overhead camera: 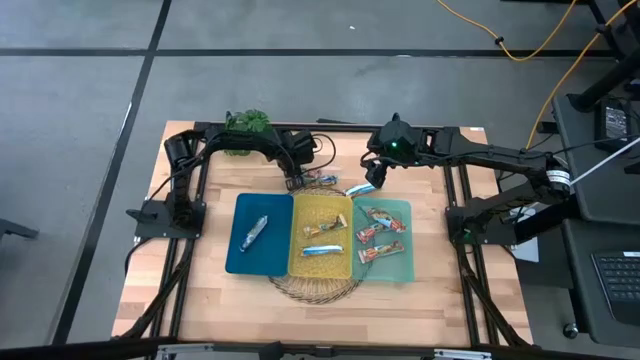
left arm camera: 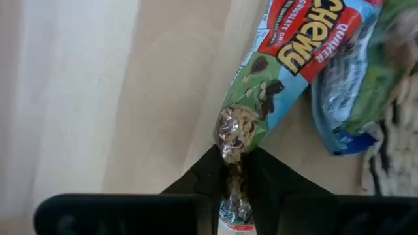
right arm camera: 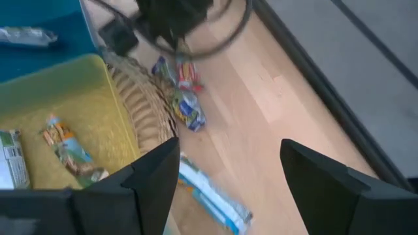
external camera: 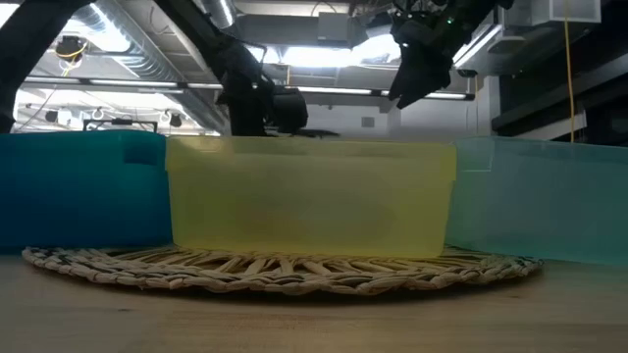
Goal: Pick and place Granola Bars by type
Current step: Put the red granola bar into the green bin
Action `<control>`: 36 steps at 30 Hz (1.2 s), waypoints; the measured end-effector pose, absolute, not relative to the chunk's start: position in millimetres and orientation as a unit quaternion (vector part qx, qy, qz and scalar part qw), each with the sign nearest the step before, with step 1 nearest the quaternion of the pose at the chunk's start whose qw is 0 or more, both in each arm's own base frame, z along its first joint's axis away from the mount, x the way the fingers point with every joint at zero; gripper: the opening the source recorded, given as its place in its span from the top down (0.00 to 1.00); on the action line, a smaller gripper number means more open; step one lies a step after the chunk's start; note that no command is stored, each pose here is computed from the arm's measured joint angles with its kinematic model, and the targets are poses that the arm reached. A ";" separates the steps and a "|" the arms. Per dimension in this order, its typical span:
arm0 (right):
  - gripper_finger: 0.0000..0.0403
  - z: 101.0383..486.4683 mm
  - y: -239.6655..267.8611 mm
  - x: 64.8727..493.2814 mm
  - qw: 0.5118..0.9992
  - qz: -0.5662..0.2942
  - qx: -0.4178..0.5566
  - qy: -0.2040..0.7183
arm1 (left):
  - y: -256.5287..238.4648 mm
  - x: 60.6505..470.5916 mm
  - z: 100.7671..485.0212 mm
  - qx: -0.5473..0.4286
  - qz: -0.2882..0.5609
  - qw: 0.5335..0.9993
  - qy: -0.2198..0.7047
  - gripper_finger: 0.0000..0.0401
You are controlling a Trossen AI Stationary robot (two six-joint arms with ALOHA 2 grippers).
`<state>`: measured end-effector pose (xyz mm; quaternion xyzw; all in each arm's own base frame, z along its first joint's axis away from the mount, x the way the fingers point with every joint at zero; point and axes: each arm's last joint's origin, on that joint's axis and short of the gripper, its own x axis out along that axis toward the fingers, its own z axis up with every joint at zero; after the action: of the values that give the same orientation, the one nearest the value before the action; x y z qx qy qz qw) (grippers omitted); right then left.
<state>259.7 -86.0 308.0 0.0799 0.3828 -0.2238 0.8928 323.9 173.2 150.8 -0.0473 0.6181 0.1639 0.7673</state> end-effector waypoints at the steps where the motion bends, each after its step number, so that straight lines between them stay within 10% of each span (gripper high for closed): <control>1: 0.34 307.2 -85.8 258.8 0.890 -0.225 0.082 0.389 | 172.7 323.1 154.9 -0.049 0.166 0.770 0.614 0.89; 17: 0.34 301.7 -92.6 254.6 0.882 -0.230 0.074 0.404 | 151.9 287.6 275.4 -0.084 0.247 0.857 0.445 0.89; 36: 0.34 282.2 -88.7 245.8 0.991 -0.125 0.044 -0.012 | 100.2 277.0 358.5 -0.090 0.251 0.941 0.209 0.89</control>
<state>245.8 -88.7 282.2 0.0443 -0.0116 -0.1251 0.9911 277.0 100.2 358.5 -0.0899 0.2092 0.2512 0.9408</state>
